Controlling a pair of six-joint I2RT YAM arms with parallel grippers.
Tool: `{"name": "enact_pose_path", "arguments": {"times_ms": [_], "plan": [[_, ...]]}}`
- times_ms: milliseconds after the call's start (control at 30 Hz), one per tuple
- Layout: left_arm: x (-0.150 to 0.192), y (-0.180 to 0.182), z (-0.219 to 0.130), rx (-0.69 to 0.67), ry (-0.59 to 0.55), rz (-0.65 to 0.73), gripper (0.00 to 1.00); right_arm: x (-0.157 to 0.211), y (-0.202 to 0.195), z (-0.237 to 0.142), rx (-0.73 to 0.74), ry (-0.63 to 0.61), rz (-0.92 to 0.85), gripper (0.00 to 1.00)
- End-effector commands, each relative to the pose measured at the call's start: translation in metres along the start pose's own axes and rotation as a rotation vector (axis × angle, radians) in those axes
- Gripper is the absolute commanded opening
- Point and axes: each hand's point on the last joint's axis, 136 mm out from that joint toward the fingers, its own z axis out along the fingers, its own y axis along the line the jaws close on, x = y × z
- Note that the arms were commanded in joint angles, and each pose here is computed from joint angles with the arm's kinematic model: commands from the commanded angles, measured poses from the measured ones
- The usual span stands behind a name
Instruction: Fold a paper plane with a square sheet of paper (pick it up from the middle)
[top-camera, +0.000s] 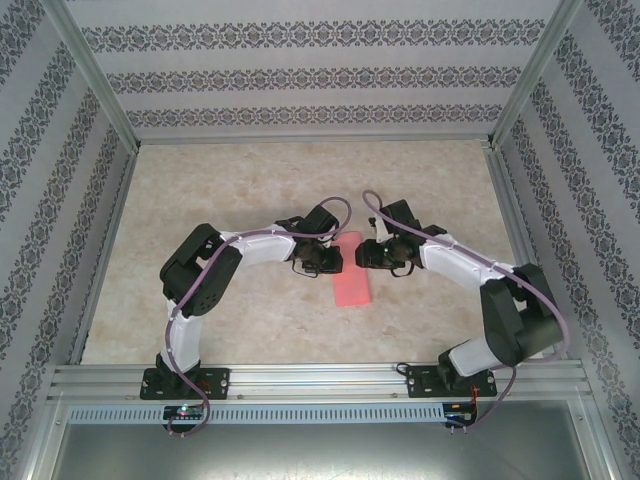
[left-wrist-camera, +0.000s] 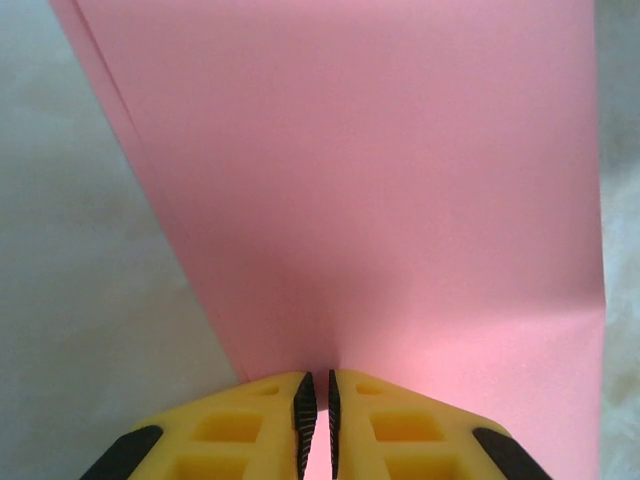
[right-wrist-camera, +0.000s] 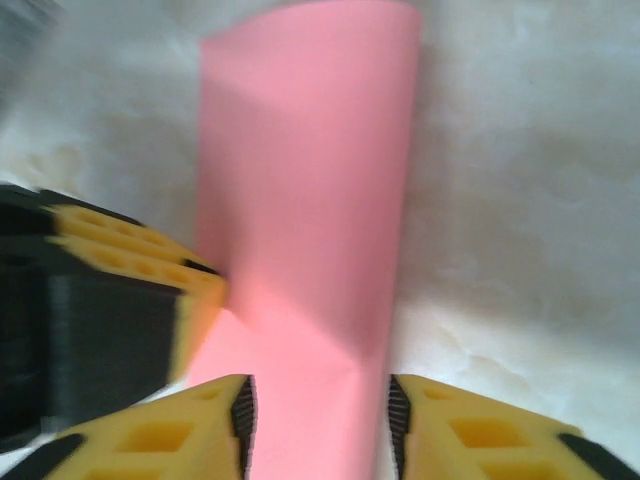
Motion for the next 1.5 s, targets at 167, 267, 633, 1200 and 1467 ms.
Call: {"name": "enact_pose_path", "arguments": {"times_ms": [167,267,633,1200,1467], "plan": [[0.042,0.059,0.032,-0.211,0.132,-0.015,0.19,-0.002,0.028,0.009,-0.227,0.034,0.103,0.19],[0.042,0.06,0.031,-0.219,0.133,-0.012,0.19,-0.001,0.017,0.022,-0.217,0.067,0.125,0.15],[0.047,0.074,0.032,-0.278,0.151,0.005,0.19,0.005,-0.017,0.048,-0.162,0.125,0.14,0.12],[0.052,0.084,0.034,-0.335,0.184,0.037,0.19,-0.017,-0.002,0.028,-0.26,0.022,0.169,0.07],[0.054,0.087,0.033,-0.361,0.196,0.06,0.19,-0.025,-0.005,0.045,-0.257,0.044,0.171,0.04]]}}
